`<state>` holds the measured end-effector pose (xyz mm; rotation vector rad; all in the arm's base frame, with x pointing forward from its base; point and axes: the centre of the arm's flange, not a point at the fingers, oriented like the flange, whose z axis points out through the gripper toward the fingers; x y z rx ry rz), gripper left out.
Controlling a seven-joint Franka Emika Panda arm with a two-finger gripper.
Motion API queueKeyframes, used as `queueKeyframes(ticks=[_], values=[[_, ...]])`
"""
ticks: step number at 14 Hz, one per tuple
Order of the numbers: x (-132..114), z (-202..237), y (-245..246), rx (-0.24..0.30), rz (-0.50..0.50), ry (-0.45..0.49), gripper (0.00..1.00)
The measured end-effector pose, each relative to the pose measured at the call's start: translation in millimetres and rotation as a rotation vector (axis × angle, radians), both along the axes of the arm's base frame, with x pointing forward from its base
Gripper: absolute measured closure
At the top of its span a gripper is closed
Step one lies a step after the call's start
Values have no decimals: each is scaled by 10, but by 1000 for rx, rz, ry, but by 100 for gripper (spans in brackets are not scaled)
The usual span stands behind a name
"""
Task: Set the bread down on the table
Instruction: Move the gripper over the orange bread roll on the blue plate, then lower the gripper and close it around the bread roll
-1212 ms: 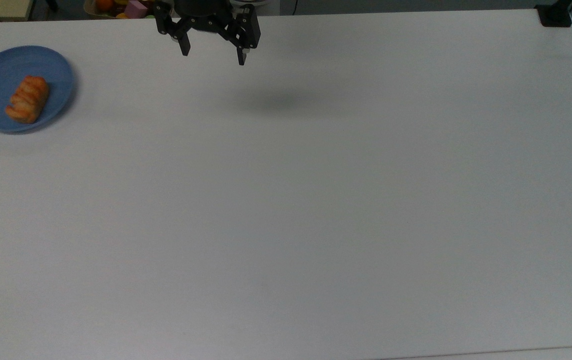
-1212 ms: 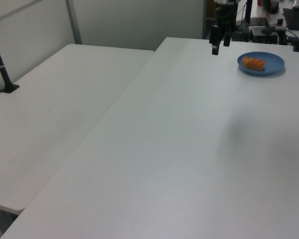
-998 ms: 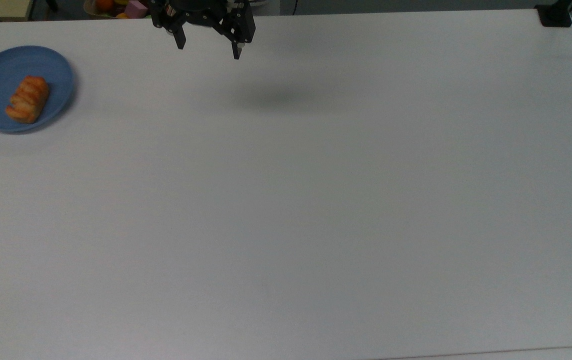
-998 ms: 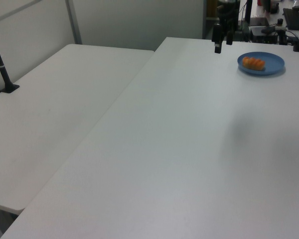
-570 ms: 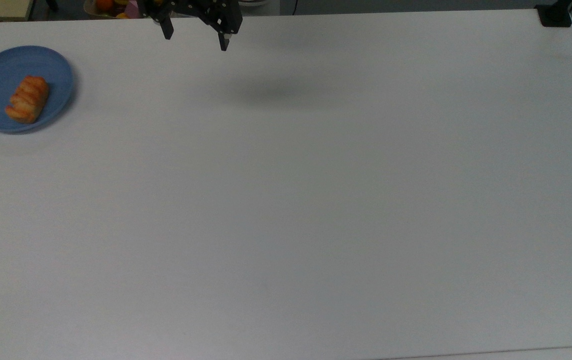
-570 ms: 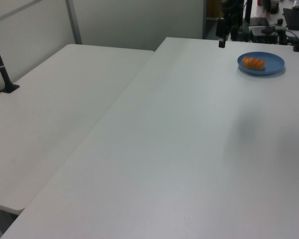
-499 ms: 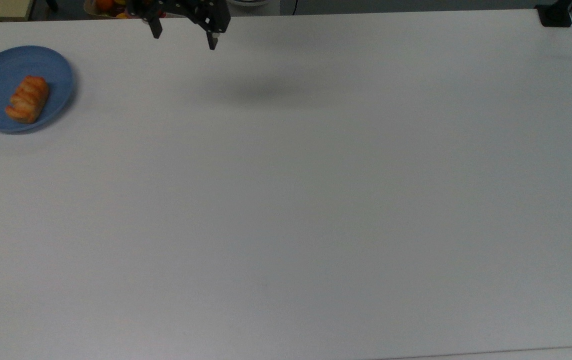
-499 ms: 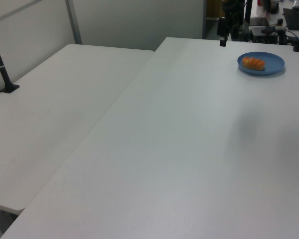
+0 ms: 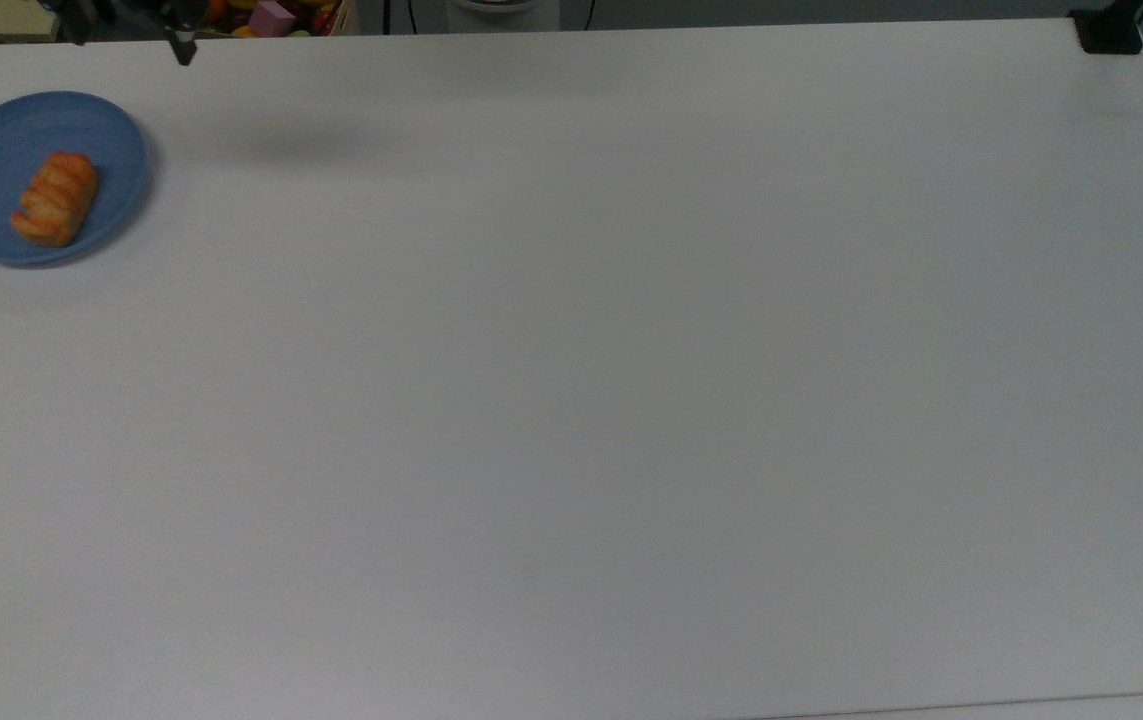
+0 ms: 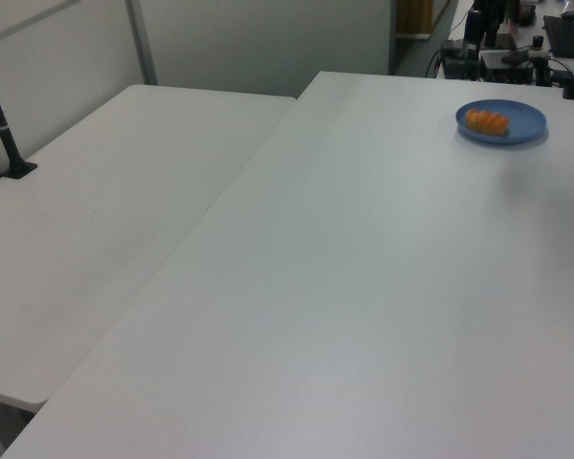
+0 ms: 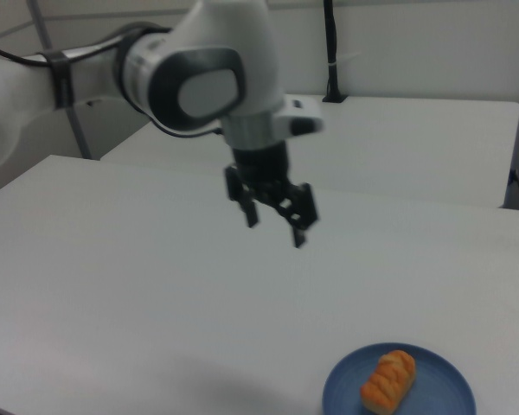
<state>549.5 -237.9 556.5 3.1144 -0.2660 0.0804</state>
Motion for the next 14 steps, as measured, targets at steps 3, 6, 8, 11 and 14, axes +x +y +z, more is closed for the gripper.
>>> queueKeyframes(ticks=[3, 6, 8, 11, 14], values=[[-124, -232, -710, -46, -44, -57, 0], [-184, -700, -1149, -124, -70, -82, 0], [-183, -970, -1357, -134, -81, -99, 0], [-260, -1362, -1588, -131, -78, -54, 0], [-315, -1749, -1654, -141, -63, -16, 0]])
